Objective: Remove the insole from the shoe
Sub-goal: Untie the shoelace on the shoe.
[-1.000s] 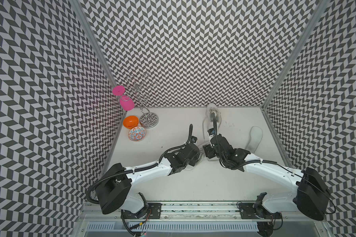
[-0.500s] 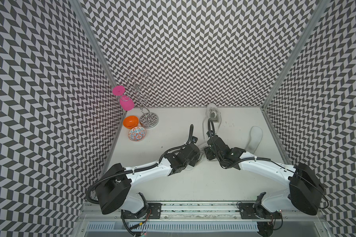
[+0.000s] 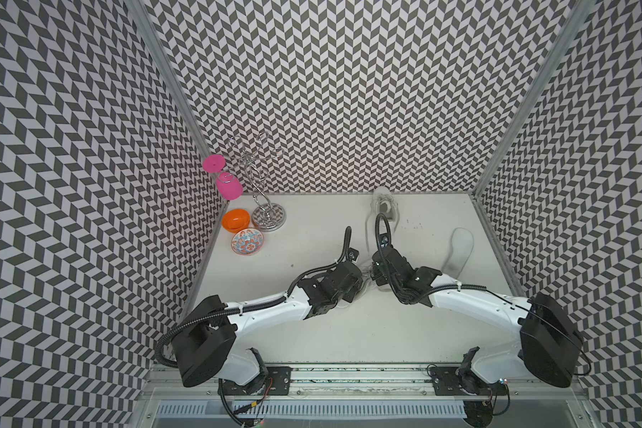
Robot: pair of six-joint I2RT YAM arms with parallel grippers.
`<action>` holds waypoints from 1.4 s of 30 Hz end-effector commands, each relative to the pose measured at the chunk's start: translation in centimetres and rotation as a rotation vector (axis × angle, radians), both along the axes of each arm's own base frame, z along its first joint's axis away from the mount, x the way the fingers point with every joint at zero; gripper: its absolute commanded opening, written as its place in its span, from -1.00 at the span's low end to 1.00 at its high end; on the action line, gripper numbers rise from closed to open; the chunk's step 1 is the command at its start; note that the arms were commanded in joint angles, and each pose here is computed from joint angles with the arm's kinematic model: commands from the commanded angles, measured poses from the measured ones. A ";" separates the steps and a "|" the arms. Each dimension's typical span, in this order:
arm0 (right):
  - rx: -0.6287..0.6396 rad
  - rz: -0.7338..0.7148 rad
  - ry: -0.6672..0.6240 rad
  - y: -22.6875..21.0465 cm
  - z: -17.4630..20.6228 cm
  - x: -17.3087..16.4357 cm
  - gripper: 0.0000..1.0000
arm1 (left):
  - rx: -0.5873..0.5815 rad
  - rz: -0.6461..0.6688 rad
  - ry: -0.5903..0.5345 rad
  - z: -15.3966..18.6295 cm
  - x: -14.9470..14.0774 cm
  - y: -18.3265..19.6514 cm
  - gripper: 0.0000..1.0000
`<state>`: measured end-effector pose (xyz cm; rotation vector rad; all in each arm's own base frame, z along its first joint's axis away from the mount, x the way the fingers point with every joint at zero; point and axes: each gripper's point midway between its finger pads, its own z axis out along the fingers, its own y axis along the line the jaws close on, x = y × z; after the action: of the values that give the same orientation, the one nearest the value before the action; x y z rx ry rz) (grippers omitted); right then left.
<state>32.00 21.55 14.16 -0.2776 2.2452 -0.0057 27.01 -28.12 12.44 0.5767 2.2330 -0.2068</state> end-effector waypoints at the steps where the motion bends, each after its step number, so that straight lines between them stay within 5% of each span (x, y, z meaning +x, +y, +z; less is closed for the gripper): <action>1: 0.053 -0.113 -0.111 -1.6 2.5 1.2 -0.01 | -0.151 0.014 -0.087 4.3 1.0 -1.6 -1.00; 9: 0.140 -0.255 -0.187 -5.4 4.4 3.0 0.04 | -0.155 0.007 -0.079 4.0 0.7 -1.4 -1.00; 29: 0.289 -0.500 -0.202 -16.4 7.4 8.0 0.64 | -0.170 0.004 -0.077 3.8 0.3 -0.9 -1.00; 35: 0.328 -0.410 -0.104 -15.0 6.3 7.4 0.76 | -0.203 0.046 -0.041 3.5 1.0 0.0 -1.00; 42: 0.537 -0.131 -0.022 -6.9 6.2 3.1 0.74 | -0.239 0.234 0.063 1.2 3.2 3.1 -1.00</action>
<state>36.71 10.86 19.30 0.2346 2.1709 0.3116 28.61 -24.85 11.73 0.3511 2.3130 -0.2828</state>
